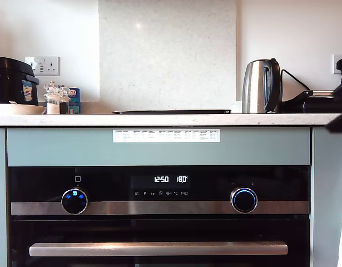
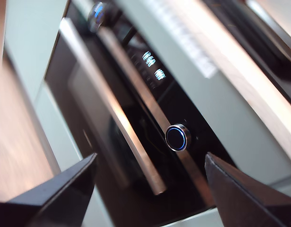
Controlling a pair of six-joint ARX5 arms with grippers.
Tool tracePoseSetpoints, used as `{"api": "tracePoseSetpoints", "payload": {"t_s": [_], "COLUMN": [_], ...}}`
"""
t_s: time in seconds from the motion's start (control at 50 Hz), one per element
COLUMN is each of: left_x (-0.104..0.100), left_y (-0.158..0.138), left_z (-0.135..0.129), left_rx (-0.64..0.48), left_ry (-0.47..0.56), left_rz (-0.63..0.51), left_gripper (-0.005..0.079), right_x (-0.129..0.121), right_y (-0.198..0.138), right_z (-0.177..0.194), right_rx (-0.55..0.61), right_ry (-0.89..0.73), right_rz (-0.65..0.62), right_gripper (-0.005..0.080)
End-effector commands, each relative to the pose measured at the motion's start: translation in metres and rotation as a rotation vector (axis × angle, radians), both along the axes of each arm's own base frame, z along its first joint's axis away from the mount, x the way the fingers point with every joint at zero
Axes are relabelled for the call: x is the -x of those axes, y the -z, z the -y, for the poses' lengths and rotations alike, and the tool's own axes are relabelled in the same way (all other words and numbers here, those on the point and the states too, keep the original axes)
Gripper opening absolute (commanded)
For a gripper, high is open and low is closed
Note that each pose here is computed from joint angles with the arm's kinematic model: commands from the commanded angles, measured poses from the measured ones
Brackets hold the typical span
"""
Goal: Switch the oven temperature to 200 degrees by turning the right rotary switch until the correct number is selected
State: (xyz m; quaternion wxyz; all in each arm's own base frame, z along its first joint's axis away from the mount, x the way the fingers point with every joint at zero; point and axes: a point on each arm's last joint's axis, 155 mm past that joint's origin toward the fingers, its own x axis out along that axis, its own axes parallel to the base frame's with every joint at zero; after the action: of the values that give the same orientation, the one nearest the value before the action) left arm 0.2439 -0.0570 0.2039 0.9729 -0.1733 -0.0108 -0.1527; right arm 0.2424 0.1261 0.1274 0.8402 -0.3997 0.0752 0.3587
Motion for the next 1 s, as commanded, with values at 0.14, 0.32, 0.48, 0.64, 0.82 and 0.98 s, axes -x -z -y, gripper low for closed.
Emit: {"api": "tracePoseSetpoints", "payload": {"t_s": [0.14, 0.32, 0.48, 0.64, 0.82, 0.98], "left_x": [0.001, 0.001, 0.001, 0.0, 0.0, 0.0], "left_y": [-0.007, -0.007, 0.0, 0.008, 0.012, 0.012], "left_z": [0.0, -0.001, -0.001, -0.001, -0.001, -0.001], "left_rx": [0.003, 0.003, 0.001, -0.003, -0.004, -0.004], "left_ry": [-0.001, -0.001, -0.002, -0.003, -0.002, -0.002], "left_rz": [0.014, 0.013, -0.015, -0.045, -0.06, -0.061], "left_gripper": [-0.0022, -0.0022, -0.0022, -0.0022, -0.0022, -0.0022], "right_x": [-0.015, -0.033, -0.053, -0.078, -0.105, -0.124], "right_y": [0.023, 0.05, 0.07, 0.078, 0.081, 0.088], "right_z": [-0.012, -0.015, -0.015, -0.023, -0.033, -0.04], "right_rx": [0.168, 0.297, 0.387, 0.412, 0.442, 0.47], "right_ry": [-0.093, -0.126, -0.139, -0.154, -0.175, -0.201], "right_rz": [0.068, 0.078, 0.061, 0.06, 0.077, 0.082], "right_gripper": [0.0653, 0.0653, 0.0653, 0.0653, 0.0653, 0.0653]}}
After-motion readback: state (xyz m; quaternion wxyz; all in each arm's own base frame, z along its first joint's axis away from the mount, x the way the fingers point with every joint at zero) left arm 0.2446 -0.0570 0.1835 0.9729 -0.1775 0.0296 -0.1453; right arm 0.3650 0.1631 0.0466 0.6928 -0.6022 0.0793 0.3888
